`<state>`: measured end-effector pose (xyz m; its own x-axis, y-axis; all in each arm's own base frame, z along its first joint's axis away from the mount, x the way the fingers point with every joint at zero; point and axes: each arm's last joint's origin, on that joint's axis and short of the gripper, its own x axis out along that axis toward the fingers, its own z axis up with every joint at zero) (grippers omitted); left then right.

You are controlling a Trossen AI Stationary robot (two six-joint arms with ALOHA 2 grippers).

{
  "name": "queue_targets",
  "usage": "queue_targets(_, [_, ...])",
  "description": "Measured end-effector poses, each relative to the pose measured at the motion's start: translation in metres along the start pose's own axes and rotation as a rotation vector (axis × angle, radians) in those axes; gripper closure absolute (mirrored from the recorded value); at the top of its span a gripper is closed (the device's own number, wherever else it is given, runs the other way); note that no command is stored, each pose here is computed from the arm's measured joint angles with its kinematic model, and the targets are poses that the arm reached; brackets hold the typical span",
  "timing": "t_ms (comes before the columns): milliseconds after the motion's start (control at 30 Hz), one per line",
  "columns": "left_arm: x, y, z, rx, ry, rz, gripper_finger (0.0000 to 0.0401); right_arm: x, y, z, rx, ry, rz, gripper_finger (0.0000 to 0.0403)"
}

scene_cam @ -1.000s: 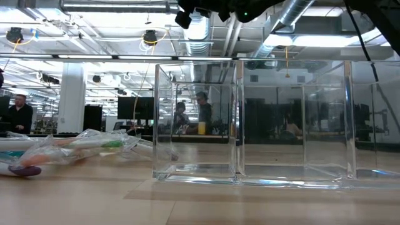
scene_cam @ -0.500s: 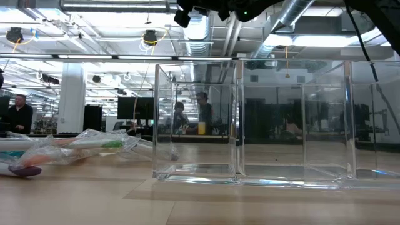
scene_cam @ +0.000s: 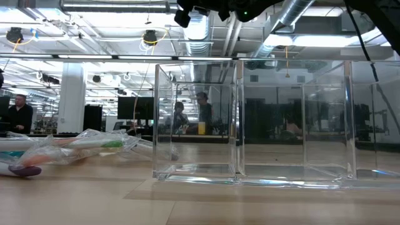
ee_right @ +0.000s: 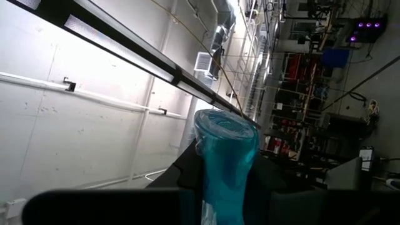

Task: Pick & Place toothbrushing station
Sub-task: Put the blue mouthwash into the transparent organizer

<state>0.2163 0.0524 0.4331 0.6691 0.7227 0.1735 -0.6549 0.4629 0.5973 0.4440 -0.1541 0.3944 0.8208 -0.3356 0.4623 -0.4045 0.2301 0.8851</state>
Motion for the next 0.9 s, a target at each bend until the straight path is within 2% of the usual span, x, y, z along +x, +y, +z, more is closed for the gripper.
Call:
queue_targets(533, [0.0038, -0.0022, -0.0022, 0.008, 0.014, 0.002, 0.0258, 0.0001, -0.0003, 0.0027, -0.004, -0.007, -0.001, 0.0348])
queue_targets(767, [0.0037, -0.0015, -0.0020, 0.005, 0.016, 0.008, 0.0317, 0.0001, -0.0002, 0.0027, -0.004, -0.006, 0.001, 0.0348])
queue_targets(900, [0.0037, -0.0014, -0.0020, 0.005, 0.017, 0.011, 0.0320, 0.0001, -0.0001, 0.0027, -0.005, -0.006, 0.002, 0.0348])
